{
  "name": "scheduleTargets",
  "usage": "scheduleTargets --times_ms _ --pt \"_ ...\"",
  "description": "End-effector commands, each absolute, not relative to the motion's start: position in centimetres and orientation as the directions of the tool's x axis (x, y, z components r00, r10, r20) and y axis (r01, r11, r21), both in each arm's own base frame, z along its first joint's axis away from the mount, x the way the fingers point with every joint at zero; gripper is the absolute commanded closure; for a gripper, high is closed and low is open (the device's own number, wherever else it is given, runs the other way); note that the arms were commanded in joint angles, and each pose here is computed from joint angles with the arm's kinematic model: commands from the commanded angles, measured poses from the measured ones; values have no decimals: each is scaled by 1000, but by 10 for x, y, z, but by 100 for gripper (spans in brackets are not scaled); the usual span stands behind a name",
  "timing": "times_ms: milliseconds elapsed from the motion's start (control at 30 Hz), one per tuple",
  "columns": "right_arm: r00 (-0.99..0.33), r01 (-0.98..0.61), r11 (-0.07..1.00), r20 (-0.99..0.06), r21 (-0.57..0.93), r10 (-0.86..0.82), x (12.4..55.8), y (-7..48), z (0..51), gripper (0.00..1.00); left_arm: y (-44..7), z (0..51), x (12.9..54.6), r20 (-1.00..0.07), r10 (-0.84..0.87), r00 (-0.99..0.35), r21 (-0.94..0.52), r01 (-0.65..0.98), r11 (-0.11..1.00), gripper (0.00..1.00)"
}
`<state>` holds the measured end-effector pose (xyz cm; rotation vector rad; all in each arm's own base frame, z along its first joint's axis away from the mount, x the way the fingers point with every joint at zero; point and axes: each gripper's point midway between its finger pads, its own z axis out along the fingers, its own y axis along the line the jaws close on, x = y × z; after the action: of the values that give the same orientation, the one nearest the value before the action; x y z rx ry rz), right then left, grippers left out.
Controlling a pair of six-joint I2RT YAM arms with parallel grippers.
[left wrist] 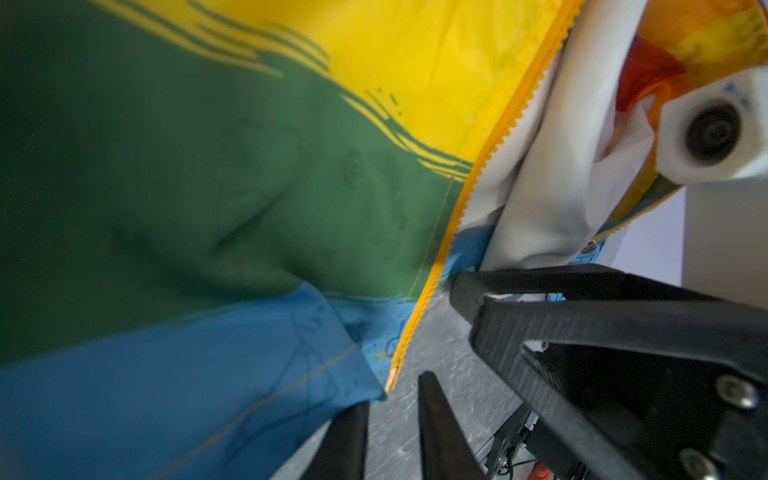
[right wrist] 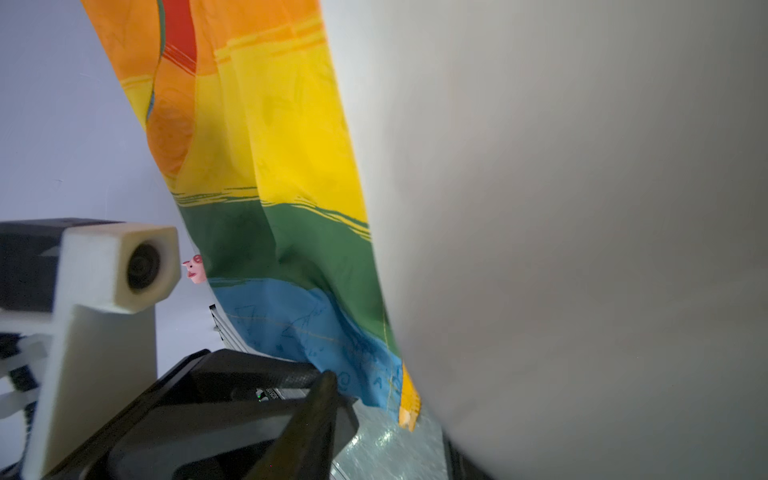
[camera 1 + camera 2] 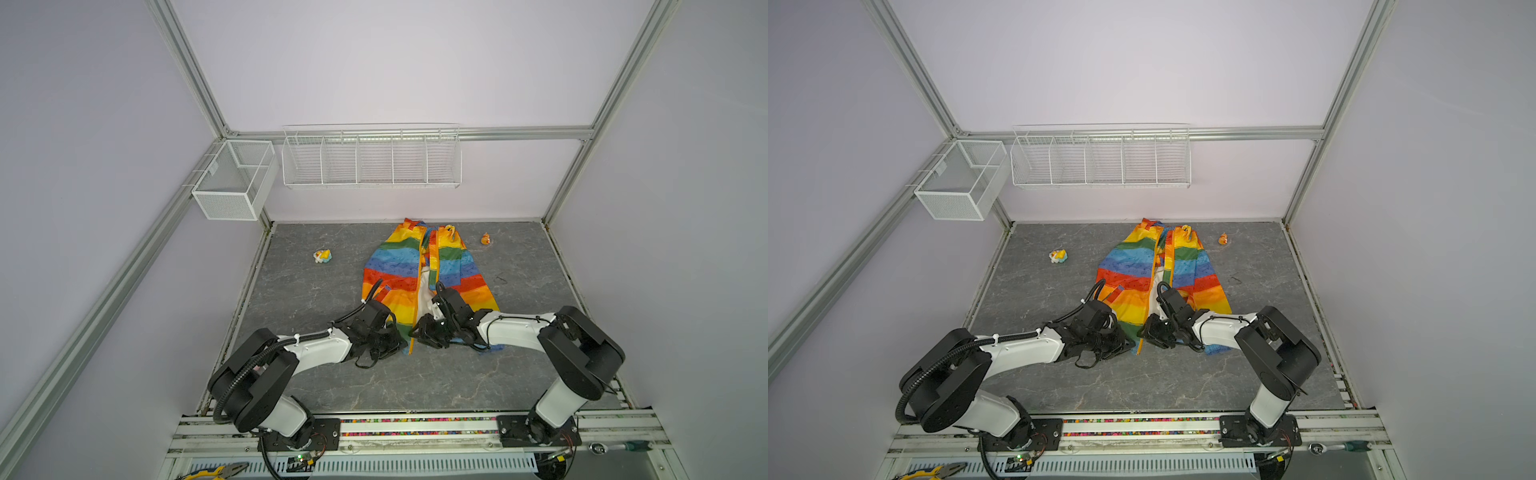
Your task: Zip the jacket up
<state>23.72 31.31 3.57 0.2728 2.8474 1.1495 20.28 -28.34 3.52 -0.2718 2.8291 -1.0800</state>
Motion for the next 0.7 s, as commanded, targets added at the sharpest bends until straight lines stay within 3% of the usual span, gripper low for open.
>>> scheduleTargets --times_ms 0,100,467,667 --pt "-978 163 684 28 711 205 233 313 41 56 -284 29 203 -28 -216 -976 -676 -141 724 86" --pt "-976 175 675 36 716 215 229 312 42 56 -286 30 203 -33 -212 -977 -687 -132 715 100" --pt "-966 222 624 82 750 245 226 316 48 39 -292 83 211 -94 -244 -965 -764 -88 640 100" --pt "-957 249 569 108 784 270 232 325 54 38 -297 92 210 -80 -243 -967 -791 -87 606 100"
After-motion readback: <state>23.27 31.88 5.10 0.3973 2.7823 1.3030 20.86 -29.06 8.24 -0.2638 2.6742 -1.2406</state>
